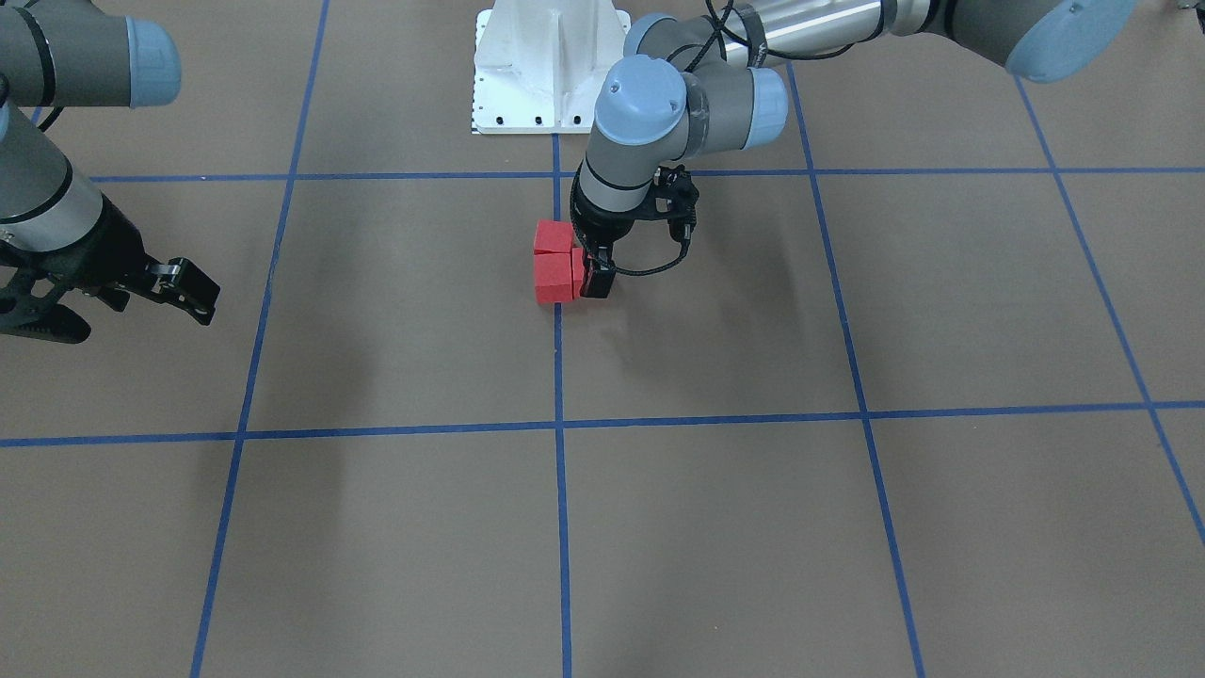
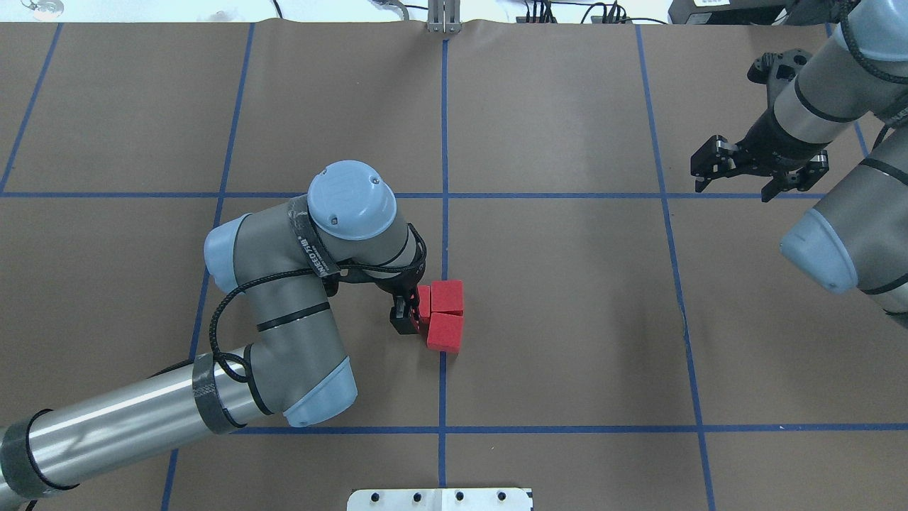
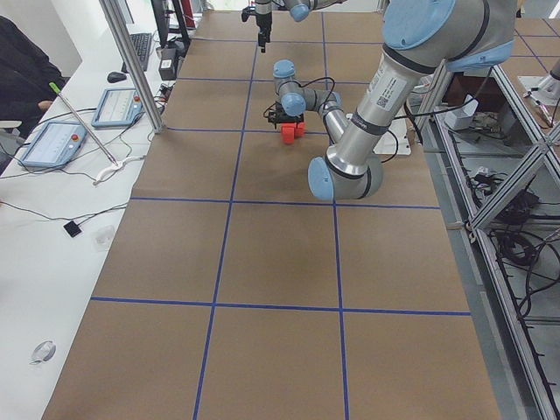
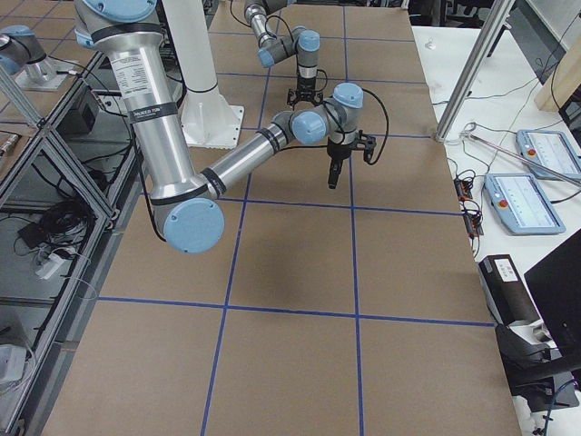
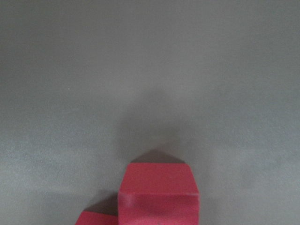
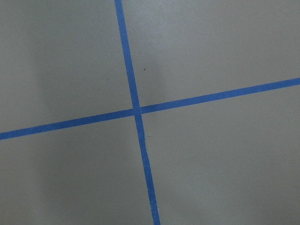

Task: Form red blocks into L shape at center
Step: 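Open the left gripper and lift it off the placed cube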

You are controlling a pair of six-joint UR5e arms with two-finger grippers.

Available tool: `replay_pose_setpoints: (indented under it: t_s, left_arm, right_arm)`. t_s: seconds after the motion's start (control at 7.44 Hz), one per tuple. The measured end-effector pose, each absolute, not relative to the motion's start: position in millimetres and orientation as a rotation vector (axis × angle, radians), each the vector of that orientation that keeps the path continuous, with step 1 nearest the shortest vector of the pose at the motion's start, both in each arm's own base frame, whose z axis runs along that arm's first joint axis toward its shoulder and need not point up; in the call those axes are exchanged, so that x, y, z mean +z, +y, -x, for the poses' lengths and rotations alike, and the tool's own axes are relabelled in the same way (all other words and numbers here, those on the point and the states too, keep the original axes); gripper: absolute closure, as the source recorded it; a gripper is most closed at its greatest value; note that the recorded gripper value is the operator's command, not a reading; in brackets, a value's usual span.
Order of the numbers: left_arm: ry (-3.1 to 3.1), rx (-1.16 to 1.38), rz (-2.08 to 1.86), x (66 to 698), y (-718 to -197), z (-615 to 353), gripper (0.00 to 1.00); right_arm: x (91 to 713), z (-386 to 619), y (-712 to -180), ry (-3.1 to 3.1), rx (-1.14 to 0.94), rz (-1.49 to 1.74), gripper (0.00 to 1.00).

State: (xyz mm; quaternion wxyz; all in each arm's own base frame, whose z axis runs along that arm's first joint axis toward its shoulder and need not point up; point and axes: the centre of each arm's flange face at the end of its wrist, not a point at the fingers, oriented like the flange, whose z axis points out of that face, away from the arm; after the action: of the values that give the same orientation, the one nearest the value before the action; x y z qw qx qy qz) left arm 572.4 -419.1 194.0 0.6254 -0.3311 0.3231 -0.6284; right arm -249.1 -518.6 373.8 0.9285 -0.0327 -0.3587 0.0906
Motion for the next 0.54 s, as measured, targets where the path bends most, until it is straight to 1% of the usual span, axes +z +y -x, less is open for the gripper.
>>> replay_pose_setpoints:
  t_s: [0.27,0.54]
  left_arm:
    - [0.742,-1.362,0.729,201.4,-410.2,-523.4,0.0]
    - [0.815,-1.119,0.609,222.5,-384.6,-455.0,0.0]
  right_arm:
    - [373.4,248.4,-518.8,-0.735,0.186,0.065,0.01]
    - [373.6,238.7,-522.6,-0.737,0.194,0.055,0.01]
